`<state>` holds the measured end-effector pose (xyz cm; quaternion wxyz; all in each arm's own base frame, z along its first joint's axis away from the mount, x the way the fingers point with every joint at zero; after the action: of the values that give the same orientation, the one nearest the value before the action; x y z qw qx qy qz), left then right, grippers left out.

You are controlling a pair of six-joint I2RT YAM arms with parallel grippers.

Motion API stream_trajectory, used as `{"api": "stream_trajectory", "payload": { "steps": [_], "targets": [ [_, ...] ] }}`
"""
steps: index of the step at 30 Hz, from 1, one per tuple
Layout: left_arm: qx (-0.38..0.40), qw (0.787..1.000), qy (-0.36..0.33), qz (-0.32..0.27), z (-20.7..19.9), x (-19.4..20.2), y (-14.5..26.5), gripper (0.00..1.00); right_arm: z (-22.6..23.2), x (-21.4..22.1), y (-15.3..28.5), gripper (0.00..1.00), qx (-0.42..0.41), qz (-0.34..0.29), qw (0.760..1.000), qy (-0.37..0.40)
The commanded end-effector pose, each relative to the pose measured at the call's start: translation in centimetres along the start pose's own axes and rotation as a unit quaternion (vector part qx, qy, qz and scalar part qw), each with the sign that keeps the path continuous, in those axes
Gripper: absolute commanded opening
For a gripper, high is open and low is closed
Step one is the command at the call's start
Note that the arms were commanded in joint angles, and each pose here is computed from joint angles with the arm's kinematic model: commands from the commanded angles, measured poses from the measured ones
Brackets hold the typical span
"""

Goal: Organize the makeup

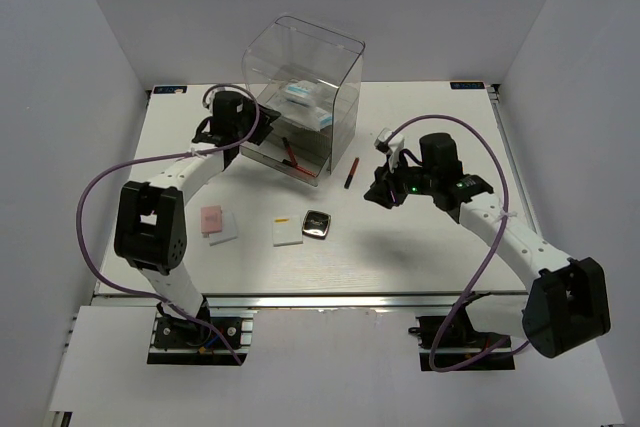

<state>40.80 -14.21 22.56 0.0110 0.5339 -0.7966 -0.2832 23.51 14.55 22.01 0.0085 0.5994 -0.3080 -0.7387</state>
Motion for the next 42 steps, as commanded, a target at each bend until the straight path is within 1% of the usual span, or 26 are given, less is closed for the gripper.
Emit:
{"api": "stream_trajectory", "payload": {
  "steps": [1, 6, 9, 11, 12, 13, 14, 15, 16, 17, 18, 19, 21, 23, 24, 25, 26, 27, 28, 29, 34, 35, 36, 42],
  "targets": [
    [0.019, 1.000, -0.014, -0.020, -1.9, -1.2, 1.2, 0.58, -0.6, -0.6, -0.1, 0.44, 0.012, -0.010, 1.000, 0.004],
    [0.042, 0.998, -0.039, -0.027, -3.4, -1.7, 2.8, 0.58, -1.0, -0.5, -0.3, 0.44, 0.035, -0.004, 0.999, -0.029],
    [0.056, 0.995, -0.078, -0.033, -4.2, -2.1, 4.8, 0.61, -1.7, 0.0, -0.4, 0.44, 0.067, 0.004, 0.995, -0.078],
    [0.058, 0.991, -0.110, -0.040, -4.5, -2.3, 6.8, 0.66, -2.2, 0.4, -0.7, 0.44, 0.096, 0.010, 0.988, -0.122],
    [0.057, 0.990, -0.121, -0.044, -4.5, -2.4, 7.5, 0.71, -2.5, 0.6, -0.7, 0.44, 0.108, 0.013, 0.985, -0.137],
    [0.057, 0.988, -0.130, -0.055, -4.7, -2.5, 9.1, 0.74, -2.6, 0.7, -0.7, 0.44, 0.117, 0.013, 0.981, -0.152],
    [0.047, 0.987, -0.144, -0.057, -3.9, -2.5, 9.7, 0.76, -2.9, 1.0, -0.9, 0.44, 0.128, 0.016, 0.976, -0.176],
    [0.046, 0.986, -0.151, -0.061, -3.7, -2.6, 10.5, 0.83, -3.3, 1.1, -1.0, 0.45, 0.148, 0.016, 0.971, -0.185],
    [0.035, 0.985, -0.154, -0.062, -3.2, -2.6, 11.2, 0.86, -3.4, 1.1, -1.1, 0.46, 0.156, 0.017, 0.968, -0.194],
    [0.045, 0.983, -0.160, -0.074, -3.4, -2.8, 12.9, 0.88, -3.6, 1.4, -1.5, 0.48, 0.164, 0.022, 0.964, -0.210],
    [0.035, 0.984, -0.162, -0.070, -2.4, -2.5, 13.4, 0.90, -3.9, 1.5, -1.6, 0.56, 0.178, 0.024, 0.959, -0.219],
    [0.021, 0.983, -0.162, -0.083, -1.8, -2.7, 14.1, 0.94, -4.1, 1.4, -1.9, 0.59, 0.179, 0.025, 0.958, -0.224],
    [0.019, 0.981, -0.167, -0.095, -0.7, -2.4, 16.0, 0.98, -4.7, 1.9, -2.7, 0.62, 0.191, 0.044, 0.948, -0.249],
    [0.013, 0.980, -0.172, -0.097, 0.2, -2.1, 17.2, 0.98, -5.5, 2.3, -3.5, 0.63, 0.205, 0.063, 0.939, -0.268],
    [0.016, 0.979, -0.175, -0.102, 0.7, -1.8, 18.2, 0.98, -5.9, 2.4, -3.8, 0.65, 0.227, 0.069, 0.930, -0.281],
    [0.005, 0.980, -0.175, -0.099, 1.3, -1.6, 18.6, 0.98, -6.4, 1.9, -4.0, 0.65, 0.235, 0.069, 0.926, -0.286],
    [0.007, 0.978, -0.176, -0.107, 1.5, -1.5, 19.6, 0.98, -7.0, 2.6, -4.8, 0.66, 0.253, 0.084, 0.915, -0.301],
    [0.002, 0.978, -0.177, -0.109, 1.9, -1.4, 20.0, 0.98, -7.3, 2.6, -5.2, 0.65, 0.254, 0.089, 0.914, -0.305],
    [-0.016, 0.979, -0.177, -0.103, 2.9, -1.0, 20.2, 0.98, -7.7, 3.3, -6.0, 0.65, 0.255, 0.109, 0.908, -0.314],
    [-0.022, 0.979, -0.175, -0.105, 3.3, -0.9, 20.5, 0.98, -8.3, 2.4, -6.4, 0.65, 0.259, 0.102, 0.908, -0.314],
    [-0.038, 0.980, -0.154, -0.123, 5.6, 0.1, 22.9, 0.98, -9.4, 1.7, -8.7, 0.64, 0.252, 0.103, 0.897, -0.350],
    [-0.044, 0.981, -0.146, -0.121, 6.3, 0.4, 22.9, 0.98, -9.4, 1.9, -9.4, 0.64, 0.252, 0.106, 0.889, -0.368],
    [-0.046, 0.981, -0.142, -0.122, 6.6, 0.5, 23.2, 0.98, -9.6, 1.2, -9.7, 0.63, 0.253, 0.101, 0.887, -0.372],
    [-0.068, 0.981, -0.129, -0.129, 8.6, 1.3, 24.9, 0.98, -10.1, 0.6, -12.3, 0.63, 0.267, 0.111, 0.868, -0.402]
  ]
}}
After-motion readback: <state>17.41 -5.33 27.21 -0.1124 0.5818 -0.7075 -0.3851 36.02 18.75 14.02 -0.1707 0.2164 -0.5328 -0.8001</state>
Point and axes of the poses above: each gripper's point midway between its finger pads, its own y axis back along the fingers, its own z axis along the line the jaws close on, x = y × z, the point moved 10 cm from there along y, back along the fingers, and after that the axes turned 3 degrees about y, right-handed, at the moved point
